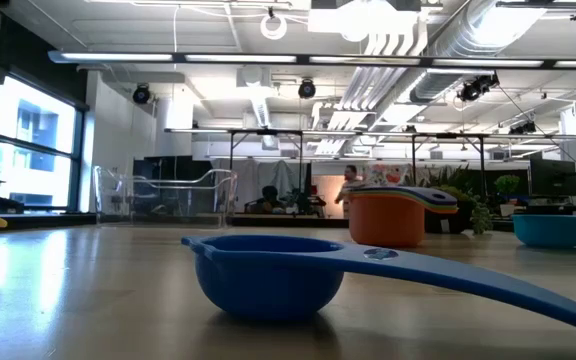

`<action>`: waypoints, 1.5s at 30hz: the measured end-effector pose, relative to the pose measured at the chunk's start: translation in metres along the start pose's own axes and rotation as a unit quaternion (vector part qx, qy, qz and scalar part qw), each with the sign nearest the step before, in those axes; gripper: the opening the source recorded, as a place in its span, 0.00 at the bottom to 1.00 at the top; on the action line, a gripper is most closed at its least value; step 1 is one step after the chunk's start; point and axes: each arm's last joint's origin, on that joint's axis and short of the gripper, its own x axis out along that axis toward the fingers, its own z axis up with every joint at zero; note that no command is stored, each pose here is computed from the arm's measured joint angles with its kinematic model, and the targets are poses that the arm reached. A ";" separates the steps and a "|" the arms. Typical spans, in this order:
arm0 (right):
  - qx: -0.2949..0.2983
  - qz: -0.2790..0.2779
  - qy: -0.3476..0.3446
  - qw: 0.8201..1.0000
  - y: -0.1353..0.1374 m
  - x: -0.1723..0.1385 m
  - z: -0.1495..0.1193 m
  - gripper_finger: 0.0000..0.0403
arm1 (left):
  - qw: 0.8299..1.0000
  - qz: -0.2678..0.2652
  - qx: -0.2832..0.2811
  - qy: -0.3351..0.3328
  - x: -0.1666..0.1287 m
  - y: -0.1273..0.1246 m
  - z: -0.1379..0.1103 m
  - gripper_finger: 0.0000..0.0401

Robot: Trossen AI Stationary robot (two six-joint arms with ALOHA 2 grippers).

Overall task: Nest measuring cups in basket
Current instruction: Stack the yellow measuring cup on top of the dark blue measuring cup

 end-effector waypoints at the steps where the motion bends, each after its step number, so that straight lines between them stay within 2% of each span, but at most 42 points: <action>1: 0.004 0.000 0.000 1.000 0.000 0.000 0.000 0.23 | 1.000 0.000 -0.005 0.002 0.006 0.002 -0.002 0.40; 4: 0.012 0.000 0.000 1.000 0.000 0.000 0.000 0.23 | 1.000 -0.011 -0.015 0.013 0.019 0.007 -0.006 0.40; 8: 0.013 -0.001 0.000 1.000 0.000 0.000 0.000 0.23 | 0.998 -0.052 -0.009 0.017 0.025 0.003 -0.006 0.40; 13: 0.015 -0.026 -0.009 1.000 -0.002 0.000 0.000 0.23 | 0.997 -0.079 -0.004 0.017 0.035 0.001 -0.006 0.40; 21: 0.016 -0.030 -0.005 0.999 -0.003 0.000 -0.001 0.23 | 0.997 -0.079 -0.005 0.024 0.046 0.004 -0.008 0.40; 27: 0.020 -0.037 -0.009 0.999 -0.003 0.000 -0.001 0.23 | 0.991 -0.129 -0.014 0.032 0.065 0.002 -0.009 0.40; 32: 0.020 -0.040 -0.010 0.999 -0.003 0.000 -0.001 0.23 | 0.992 -0.115 -0.029 0.040 0.073 0.008 -0.009 0.39; 36: 0.025 -0.045 -0.013 0.999 -0.004 0.000 -0.001 0.23 | 0.993 -0.114 -0.018 0.039 0.073 0.008 -0.009 0.30; 43: 0.033 -0.059 -0.022 0.997 -0.005 0.000 0.000 0.23 | 0.993 -0.114 0.001 0.024 0.073 0.009 -0.008 0.04; 45: 0.033 -0.060 -0.023 0.997 -0.005 0.000 0.000 0.23 | 0.993 -0.114 0.005 0.022 0.074 0.009 -0.006 0.02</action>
